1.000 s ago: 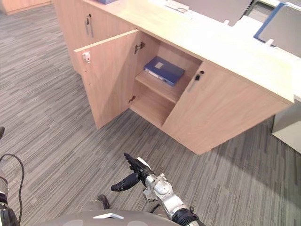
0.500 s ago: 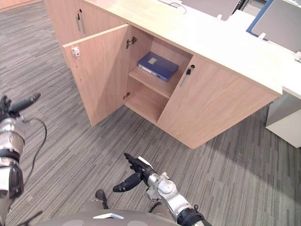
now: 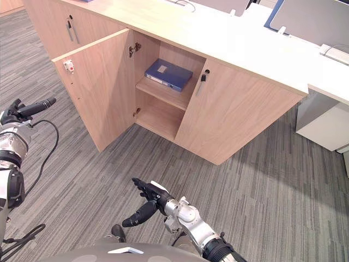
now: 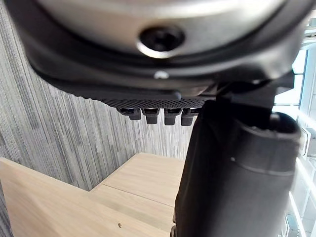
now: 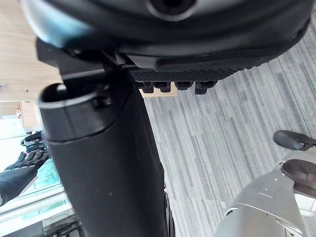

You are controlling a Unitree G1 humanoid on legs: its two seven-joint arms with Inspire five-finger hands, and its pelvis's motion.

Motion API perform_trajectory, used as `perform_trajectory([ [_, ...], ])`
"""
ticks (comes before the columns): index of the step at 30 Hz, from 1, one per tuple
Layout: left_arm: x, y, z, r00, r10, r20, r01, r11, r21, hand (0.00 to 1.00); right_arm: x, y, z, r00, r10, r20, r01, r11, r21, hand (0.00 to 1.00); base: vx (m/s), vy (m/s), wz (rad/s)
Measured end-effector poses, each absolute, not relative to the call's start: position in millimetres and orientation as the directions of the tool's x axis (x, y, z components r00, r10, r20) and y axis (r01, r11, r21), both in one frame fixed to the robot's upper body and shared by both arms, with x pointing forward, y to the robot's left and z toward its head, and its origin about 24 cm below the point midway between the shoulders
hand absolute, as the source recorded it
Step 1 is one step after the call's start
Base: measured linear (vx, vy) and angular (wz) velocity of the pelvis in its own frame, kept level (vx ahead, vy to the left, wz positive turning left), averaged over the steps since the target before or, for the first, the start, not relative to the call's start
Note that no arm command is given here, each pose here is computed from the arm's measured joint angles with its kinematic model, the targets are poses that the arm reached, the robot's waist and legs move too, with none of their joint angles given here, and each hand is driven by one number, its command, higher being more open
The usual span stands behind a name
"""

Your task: Walk over to the cabinet, pick up the folder, carry it to the office cabinet, place the folder inside the office cabinet, then close the office cabinet door

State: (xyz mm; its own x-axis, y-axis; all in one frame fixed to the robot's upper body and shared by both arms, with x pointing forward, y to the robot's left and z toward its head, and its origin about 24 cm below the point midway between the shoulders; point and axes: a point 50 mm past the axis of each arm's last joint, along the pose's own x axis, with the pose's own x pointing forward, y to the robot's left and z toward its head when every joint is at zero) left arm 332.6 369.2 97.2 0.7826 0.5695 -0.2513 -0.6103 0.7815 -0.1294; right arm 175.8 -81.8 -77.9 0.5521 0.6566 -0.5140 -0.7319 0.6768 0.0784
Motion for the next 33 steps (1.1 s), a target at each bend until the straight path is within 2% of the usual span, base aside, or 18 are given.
perform_trajectory([
  [10,346.5,371.5,135.7,0.809,0.561,-0.173,-0.587,0.788,-0.186,1.00,168.0,-78.4,-73.1,0.560,0.671,-0.485,-0.719,0.685,0.119,1.00,0.01,-0.016,-0.14],
  [17,347.7,371.6,140.3,0.828,0.537,-0.159,-0.558,0.815,-0.155,1.00,155.8,-81.8,-78.4,0.543,0.673,-0.502,-0.709,0.688,0.155,1.00,0.01,-0.012,-0.17],
  [23,353.6,368.7,153.9,0.842,0.524,-0.125,-0.539,0.821,-0.187,1.00,159.2,-85.2,-67.4,0.587,0.668,-0.456,-0.691,0.708,0.147,1.00,0.03,0.000,-0.10],
  [33,346.4,384.3,169.6,0.800,0.592,-0.096,-0.599,0.778,-0.189,1.00,155.1,-88.4,-61.6,0.620,0.661,-0.423,-0.658,0.731,0.179,1.00,-0.03,0.004,-0.25],
])
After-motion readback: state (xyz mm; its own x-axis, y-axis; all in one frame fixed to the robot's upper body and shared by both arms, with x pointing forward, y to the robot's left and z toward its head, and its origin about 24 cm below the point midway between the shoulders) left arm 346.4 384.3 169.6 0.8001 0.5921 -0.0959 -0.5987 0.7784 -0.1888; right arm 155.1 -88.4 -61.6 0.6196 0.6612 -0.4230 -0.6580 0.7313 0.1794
